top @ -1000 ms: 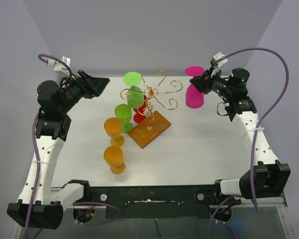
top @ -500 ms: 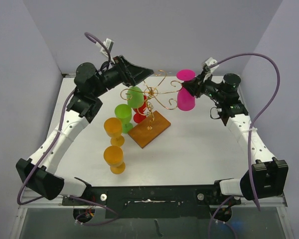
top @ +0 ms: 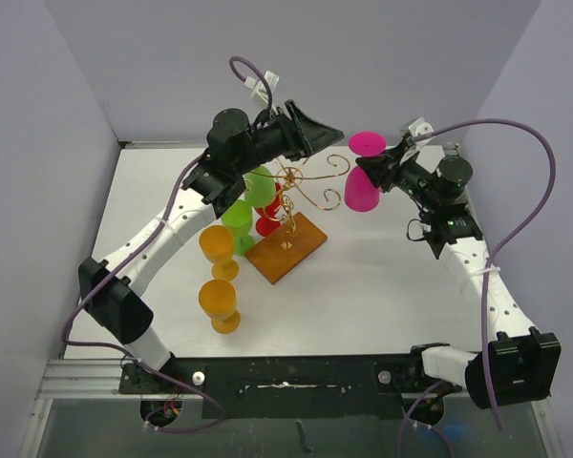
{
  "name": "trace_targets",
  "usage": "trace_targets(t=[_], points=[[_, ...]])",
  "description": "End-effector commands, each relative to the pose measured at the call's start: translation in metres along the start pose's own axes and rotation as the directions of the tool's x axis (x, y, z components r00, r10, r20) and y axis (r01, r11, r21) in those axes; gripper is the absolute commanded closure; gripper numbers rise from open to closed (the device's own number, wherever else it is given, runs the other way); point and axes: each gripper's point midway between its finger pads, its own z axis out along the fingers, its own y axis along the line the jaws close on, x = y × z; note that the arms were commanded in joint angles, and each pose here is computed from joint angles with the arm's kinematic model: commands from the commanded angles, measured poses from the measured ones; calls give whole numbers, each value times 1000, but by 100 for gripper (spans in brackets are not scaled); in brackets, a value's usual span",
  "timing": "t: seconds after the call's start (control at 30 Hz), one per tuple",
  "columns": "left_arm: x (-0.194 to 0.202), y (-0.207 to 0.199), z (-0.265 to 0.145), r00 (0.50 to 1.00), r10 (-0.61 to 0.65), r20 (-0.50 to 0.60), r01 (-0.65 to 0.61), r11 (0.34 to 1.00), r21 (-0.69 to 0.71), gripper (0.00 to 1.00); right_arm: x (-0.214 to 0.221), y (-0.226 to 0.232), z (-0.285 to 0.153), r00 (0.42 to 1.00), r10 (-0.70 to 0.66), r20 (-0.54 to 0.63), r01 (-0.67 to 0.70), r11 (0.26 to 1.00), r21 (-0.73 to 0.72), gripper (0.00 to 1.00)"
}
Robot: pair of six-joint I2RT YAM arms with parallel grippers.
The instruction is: Place the wine glass upside down on the wine glass rack
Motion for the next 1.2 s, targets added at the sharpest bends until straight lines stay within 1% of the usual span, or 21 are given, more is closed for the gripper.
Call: trace_targets(t=[0.0,0.1,0.27,0.33,0.47,0.57,0.73,0.87,1.03,1.1,1.17], points=[[-11,-15,11,999,2,37,-3,1000,21,48,-32,11,-4,993,-59,99,61,998,-15,100],[-6,-12,16,1000,-13,26,13,1000,20,50,-35,18,-6,992,-66,107,71,997,-37,100],[-3,0,21,999,-33,24,34,999,-18,51,-40,30,-8,990,-75,123,85,993,-80,100],[0,0,23,999,-47,14,47,999,-8,51,-40,32,-8,990,-74,122,86,992,-93,100],[6,-2,26,997,-77,-14,78,997,20,57,-39,36,-7,990,-75,122,88,990,-106,100],[7,-2,25,995,-99,-14,99,995,31,61,-40,38,-7,989,-76,126,91,990,-111,100],[13,-4,24,991,-133,-29,135,990,52,64,-42,39,-7,988,-82,134,97,989,-113,100],[16,-6,24,986,-157,-46,161,984,76,71,-44,40,-7,987,-85,138,101,988,-119,100],[18,-9,24,983,-175,-58,180,980,91,77,-45,42,-7,986,-87,141,105,987,-123,100],[19,-10,23,981,-183,-62,188,977,100,83,-45,42,-7,986,-86,140,103,987,-125,100],[18,-13,23,981,-187,-60,192,975,109,93,-45,43,-8,986,-88,142,106,986,-125,100]])
